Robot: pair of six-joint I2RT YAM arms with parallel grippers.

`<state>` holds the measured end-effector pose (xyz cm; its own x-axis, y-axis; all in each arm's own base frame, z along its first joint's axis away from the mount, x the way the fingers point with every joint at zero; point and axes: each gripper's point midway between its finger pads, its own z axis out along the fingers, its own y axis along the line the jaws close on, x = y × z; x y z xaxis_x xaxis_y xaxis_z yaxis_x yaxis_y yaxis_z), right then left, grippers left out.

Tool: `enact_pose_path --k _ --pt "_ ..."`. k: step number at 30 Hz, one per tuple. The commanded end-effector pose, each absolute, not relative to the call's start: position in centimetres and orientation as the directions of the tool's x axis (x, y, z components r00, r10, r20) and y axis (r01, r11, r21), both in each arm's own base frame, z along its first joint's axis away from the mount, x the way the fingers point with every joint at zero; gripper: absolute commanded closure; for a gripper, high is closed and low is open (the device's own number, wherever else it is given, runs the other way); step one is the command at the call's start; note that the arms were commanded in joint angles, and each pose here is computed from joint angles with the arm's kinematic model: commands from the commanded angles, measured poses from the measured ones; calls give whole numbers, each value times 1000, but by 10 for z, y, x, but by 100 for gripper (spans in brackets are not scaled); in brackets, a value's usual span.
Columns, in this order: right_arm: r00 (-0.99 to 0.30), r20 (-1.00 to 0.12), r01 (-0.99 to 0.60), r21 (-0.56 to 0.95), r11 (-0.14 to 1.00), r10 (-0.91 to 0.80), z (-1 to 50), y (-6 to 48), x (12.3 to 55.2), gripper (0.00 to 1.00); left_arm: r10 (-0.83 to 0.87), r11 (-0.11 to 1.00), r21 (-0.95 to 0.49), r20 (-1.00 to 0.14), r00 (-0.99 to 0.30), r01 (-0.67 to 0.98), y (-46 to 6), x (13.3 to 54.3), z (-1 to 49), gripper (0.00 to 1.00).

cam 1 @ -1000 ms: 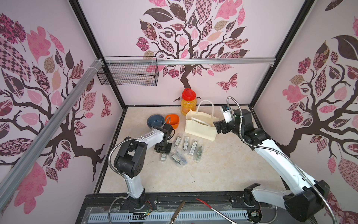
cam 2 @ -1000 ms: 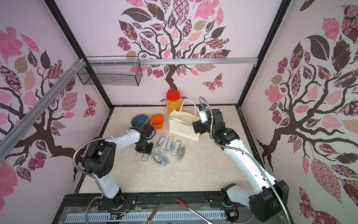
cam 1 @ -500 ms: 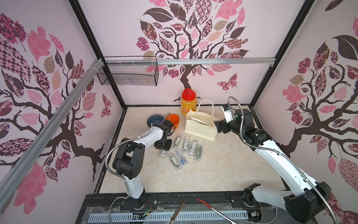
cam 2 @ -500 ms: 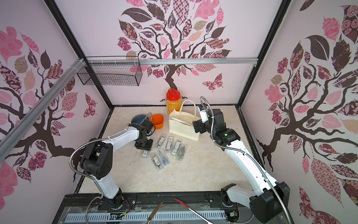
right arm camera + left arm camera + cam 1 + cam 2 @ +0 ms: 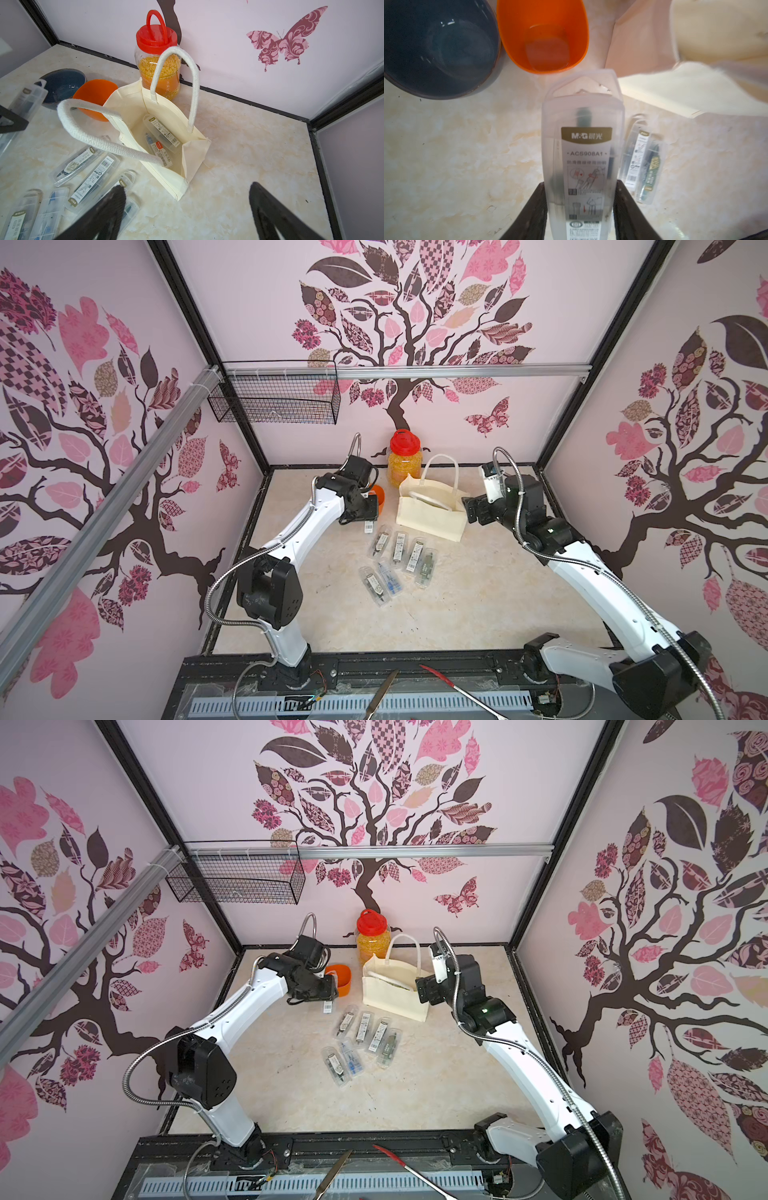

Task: Put the compass set into the canvas bag
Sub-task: Place the compass set in the canvas bag.

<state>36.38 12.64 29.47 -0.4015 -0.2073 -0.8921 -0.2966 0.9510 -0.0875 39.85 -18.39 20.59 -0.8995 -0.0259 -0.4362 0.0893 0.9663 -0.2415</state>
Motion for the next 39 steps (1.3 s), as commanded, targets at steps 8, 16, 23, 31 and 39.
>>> enact_pose_path --k 8,16,23,31,39 --pt "-367 -917 -278 -53 959 -157 309 123 357 5 -380 833 -550 -505 -775 -50 -226 472 274 62" --pt "-359 -923 -284 -30 958 -135 309 125 357 5 -491 735 -678 -507 -708 -24 -259 515 300 63" --pt "-364 -921 -294 -25 955 -137 304 128 359 5 -519 663 -749 -459 -721 1 -300 530 300 64" --pt "-366 -916 -289 -58 955 -166 301 125 359 4 -574 613 -788 -397 -716 -55 -326 513 277 64" --pt "-366 -916 -291 -56 955 -165 298 124 356 4 -597 585 -802 -330 -731 -116 -341 498 248 63"
